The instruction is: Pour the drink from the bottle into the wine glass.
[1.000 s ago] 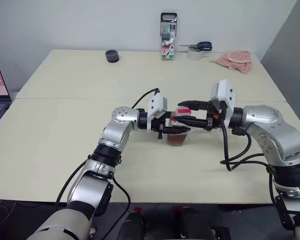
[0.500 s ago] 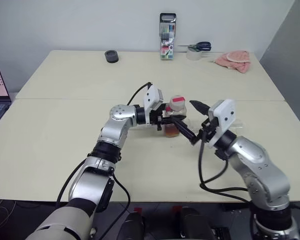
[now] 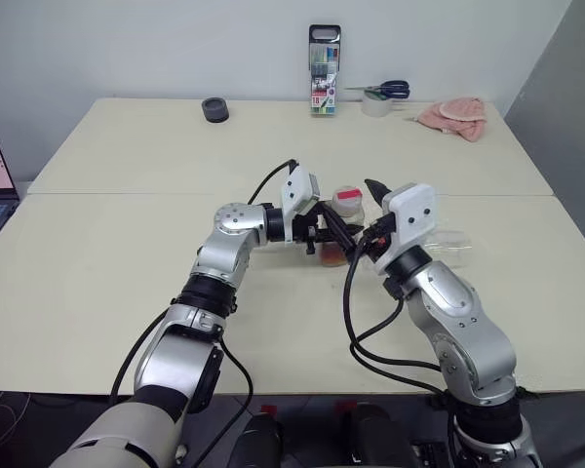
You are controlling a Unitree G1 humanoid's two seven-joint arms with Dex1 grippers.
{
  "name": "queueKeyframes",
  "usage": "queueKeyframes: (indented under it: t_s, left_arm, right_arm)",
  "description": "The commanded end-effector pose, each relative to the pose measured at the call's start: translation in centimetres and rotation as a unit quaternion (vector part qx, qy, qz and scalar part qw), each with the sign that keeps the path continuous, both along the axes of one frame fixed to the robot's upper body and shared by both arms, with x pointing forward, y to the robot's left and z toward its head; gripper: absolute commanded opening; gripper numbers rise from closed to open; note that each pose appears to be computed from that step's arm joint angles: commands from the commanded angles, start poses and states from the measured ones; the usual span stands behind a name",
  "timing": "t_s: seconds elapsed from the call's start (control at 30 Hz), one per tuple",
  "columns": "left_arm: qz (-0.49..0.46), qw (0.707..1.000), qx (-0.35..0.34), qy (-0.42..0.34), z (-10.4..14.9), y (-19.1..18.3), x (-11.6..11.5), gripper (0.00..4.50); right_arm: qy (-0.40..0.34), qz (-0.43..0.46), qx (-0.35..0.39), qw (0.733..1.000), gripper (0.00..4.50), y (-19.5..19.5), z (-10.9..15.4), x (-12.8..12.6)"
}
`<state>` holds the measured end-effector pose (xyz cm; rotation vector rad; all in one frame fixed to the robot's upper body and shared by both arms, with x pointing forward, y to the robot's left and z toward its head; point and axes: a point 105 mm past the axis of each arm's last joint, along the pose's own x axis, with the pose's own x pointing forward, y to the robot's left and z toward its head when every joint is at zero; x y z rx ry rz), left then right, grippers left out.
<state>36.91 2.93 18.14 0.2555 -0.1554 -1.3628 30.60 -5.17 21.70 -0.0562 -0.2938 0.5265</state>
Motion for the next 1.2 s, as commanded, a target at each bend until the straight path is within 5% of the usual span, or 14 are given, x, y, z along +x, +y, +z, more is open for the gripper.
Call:
queueKeyframes:
  t_s: [0.03, 0.2, 0.43, 0.57, 0.8, 0.97, 1.2]
  left_arm:
    - [-0.008, 0.999, -0.008, -0.032, 1.5, 0.0, -0.2, 1.76]
    - [-0.010, 0.999, -0.006, -0.033, 1.5, 0.0, -0.3, 1.76]
    - [-0.027, 0.999, 0.006, -0.023, 1.1, 0.4, -0.7, 1.76]
    - [-0.054, 0.998, 0.018, -0.016, 0.9, 0.8, -1.4, 1.76]
    - [-0.054, 0.998, 0.003, -0.012, 1.4, 0.8, -1.4, 1.74]
    - [-0.057, 0.998, -0.007, -0.004, 1.5, 0.6, -1.6, 1.74]
    - [-0.061, 0.998, -0.006, 0.002, 1.7, 0.4, -1.4, 1.74]
  right_arm:
    - [-0.033, -0.005, 0.009, 0.999, 3.34, -0.1, 1.5, -0.2]
    - [-0.028, -0.001, 0.004, 1.000, 1.78, 0.0, 1.3, -0.2]
    - [-0.025, 0.129, -0.045, 0.990, 1.79, 1.9, 0.6, -1.8]
    - [-0.027, 0.258, -0.142, 0.955, 1.79, 0.2, 0.9, -1.5]
    - [0.009, 0.302, -0.147, 0.942, 1.79, -1.9, 1.9, -1.2]
    - [-0.019, 0.237, -0.140, 0.961, 3.52, -2.8, 2.3, -1.1]
    - [-0.019, 0.216, -0.116, 0.969, 3.57, -2.2, 2.2, -3.5]
